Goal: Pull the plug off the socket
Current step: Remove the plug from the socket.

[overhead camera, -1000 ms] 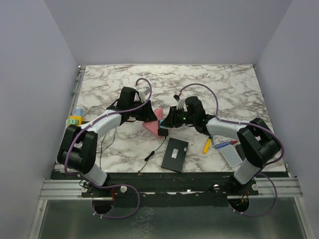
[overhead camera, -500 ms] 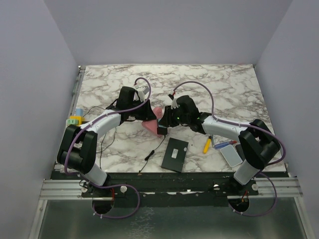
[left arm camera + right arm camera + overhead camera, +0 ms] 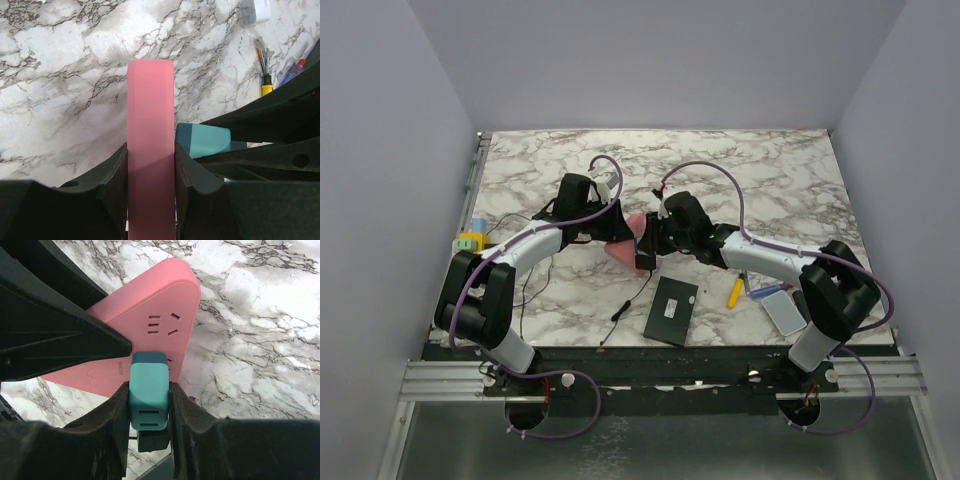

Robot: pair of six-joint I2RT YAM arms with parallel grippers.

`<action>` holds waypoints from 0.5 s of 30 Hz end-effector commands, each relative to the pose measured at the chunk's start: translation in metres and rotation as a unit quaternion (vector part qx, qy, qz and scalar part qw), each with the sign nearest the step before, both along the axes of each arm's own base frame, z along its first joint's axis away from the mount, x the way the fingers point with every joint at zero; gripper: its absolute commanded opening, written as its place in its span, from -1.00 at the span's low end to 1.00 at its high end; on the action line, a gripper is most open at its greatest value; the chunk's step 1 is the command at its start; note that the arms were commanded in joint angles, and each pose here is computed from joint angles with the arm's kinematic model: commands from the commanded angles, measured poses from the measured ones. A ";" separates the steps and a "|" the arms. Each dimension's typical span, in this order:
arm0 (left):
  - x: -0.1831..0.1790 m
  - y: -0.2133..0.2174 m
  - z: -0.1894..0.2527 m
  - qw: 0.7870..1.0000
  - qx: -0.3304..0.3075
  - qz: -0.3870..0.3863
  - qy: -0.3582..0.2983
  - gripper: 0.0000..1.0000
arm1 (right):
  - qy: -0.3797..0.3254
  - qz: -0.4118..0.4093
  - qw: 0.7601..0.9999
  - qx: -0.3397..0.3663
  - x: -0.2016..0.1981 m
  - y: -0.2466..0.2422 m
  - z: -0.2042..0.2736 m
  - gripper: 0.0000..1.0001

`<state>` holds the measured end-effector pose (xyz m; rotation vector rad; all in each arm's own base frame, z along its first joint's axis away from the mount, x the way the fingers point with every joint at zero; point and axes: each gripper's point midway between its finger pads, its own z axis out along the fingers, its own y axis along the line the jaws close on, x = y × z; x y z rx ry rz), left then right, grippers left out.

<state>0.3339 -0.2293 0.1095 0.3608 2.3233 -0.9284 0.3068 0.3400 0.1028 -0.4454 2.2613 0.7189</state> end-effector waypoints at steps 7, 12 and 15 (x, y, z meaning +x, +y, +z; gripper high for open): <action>0.010 0.009 0.000 0.999 0.030 0.004 -0.035 -1.00 | -0.004 0.034 0.999 0.004 -0.009 -0.001 -0.005 -0.99; 0.007 0.006 0.002 0.999 0.026 -0.008 -0.039 -1.00 | 0.001 0.075 0.997 0.032 -0.015 0.003 -0.001 -0.99; 0.007 0.006 0.004 0.999 0.026 -0.011 -0.044 -1.00 | 0.006 0.097 0.994 0.054 -0.019 0.003 0.001 -0.99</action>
